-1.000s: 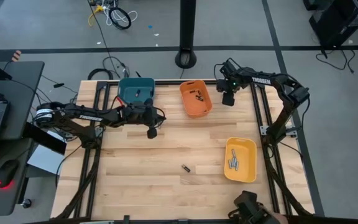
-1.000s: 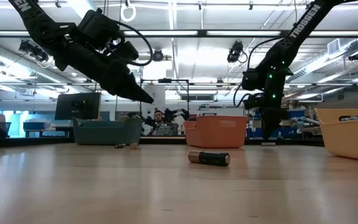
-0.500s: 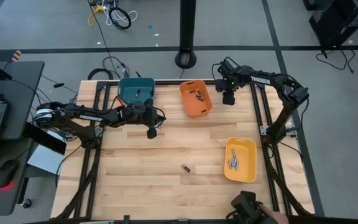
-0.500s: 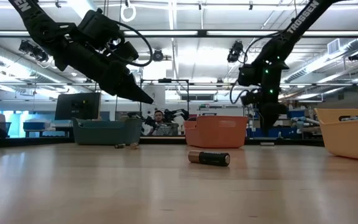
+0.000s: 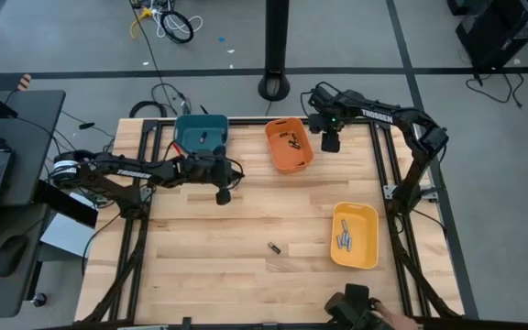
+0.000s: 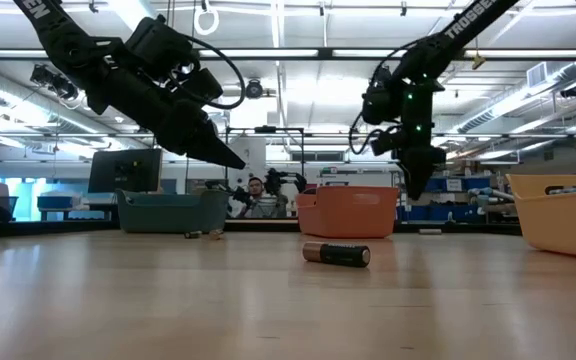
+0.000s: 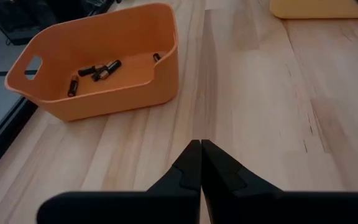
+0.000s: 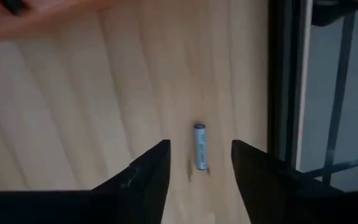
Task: Sort batteries
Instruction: Put the silver battery into the yellow bin
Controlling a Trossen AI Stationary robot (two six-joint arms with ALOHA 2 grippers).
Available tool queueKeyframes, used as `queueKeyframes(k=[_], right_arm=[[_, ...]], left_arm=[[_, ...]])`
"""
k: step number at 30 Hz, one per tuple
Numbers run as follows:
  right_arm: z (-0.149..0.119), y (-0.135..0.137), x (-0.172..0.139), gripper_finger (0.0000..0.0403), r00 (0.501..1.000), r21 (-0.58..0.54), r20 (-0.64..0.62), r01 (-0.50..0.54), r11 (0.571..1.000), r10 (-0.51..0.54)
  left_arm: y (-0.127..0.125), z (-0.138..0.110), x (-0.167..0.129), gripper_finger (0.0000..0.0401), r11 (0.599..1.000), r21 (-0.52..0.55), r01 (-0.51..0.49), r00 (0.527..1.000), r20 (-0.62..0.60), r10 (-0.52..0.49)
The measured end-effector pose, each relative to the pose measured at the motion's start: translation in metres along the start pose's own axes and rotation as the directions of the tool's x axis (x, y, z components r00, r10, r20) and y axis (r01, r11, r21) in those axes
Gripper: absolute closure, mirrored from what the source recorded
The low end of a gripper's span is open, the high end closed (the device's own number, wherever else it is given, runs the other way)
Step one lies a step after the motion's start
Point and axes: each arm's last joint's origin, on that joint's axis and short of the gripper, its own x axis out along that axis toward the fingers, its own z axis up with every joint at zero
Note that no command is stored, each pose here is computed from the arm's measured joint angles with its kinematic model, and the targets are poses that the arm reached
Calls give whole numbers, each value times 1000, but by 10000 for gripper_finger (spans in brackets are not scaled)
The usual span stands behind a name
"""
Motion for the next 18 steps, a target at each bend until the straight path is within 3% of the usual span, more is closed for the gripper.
queueKeyframes(k=[8, 18], right_arm=[[-15, -1, 14, 183, 998, 26, -53, -40, 999, 41], [-39, -13, 43, 181, 999, 42, 5, -40, 998, 40]], left_arm=[[0, -2, 0, 389, 1000, -1, 5, 1000, -19, -5], [-1, -2, 0, 389, 1000, 0, 5, 1000, -20, -5]])
